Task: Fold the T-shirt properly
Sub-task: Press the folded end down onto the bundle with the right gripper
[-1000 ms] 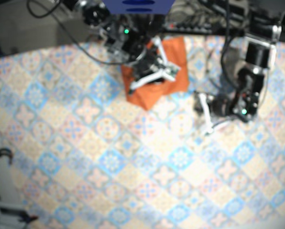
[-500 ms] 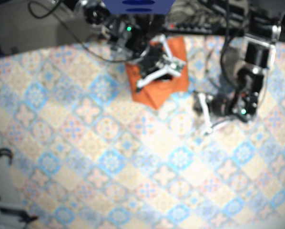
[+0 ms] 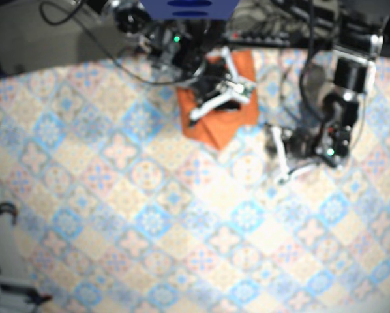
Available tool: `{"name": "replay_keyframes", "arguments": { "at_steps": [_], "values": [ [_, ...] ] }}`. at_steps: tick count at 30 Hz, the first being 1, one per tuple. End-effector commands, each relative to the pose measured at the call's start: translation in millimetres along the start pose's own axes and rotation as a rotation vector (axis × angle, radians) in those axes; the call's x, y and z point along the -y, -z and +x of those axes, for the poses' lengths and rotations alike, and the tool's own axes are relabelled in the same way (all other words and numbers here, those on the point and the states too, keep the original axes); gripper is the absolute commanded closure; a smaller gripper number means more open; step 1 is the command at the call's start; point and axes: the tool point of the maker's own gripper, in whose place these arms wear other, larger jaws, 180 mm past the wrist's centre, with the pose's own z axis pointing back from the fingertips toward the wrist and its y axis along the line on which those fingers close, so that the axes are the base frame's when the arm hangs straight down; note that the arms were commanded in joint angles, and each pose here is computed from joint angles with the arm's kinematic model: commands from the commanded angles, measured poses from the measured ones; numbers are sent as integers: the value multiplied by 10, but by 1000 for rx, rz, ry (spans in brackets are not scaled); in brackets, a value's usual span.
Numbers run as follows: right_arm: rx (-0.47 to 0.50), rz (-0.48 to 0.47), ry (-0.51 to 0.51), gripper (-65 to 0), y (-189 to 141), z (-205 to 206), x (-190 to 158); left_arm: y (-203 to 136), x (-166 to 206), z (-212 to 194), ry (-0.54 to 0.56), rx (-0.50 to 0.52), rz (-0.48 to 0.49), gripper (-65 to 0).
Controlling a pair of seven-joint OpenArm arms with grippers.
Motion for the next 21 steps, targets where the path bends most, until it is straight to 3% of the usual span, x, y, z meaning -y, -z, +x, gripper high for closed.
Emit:
{"name": "replay_keyframes", "arguments": {
  "at_steps": [1, 21],
  "values": [
    [51, -12, 1, 0, -20, 143, 40, -84, -68, 140, 16, 39, 15, 0],
    [92, 13, 34, 0, -24, 218, 4, -84, -68, 140, 16, 39, 15, 0]
  ]
}}
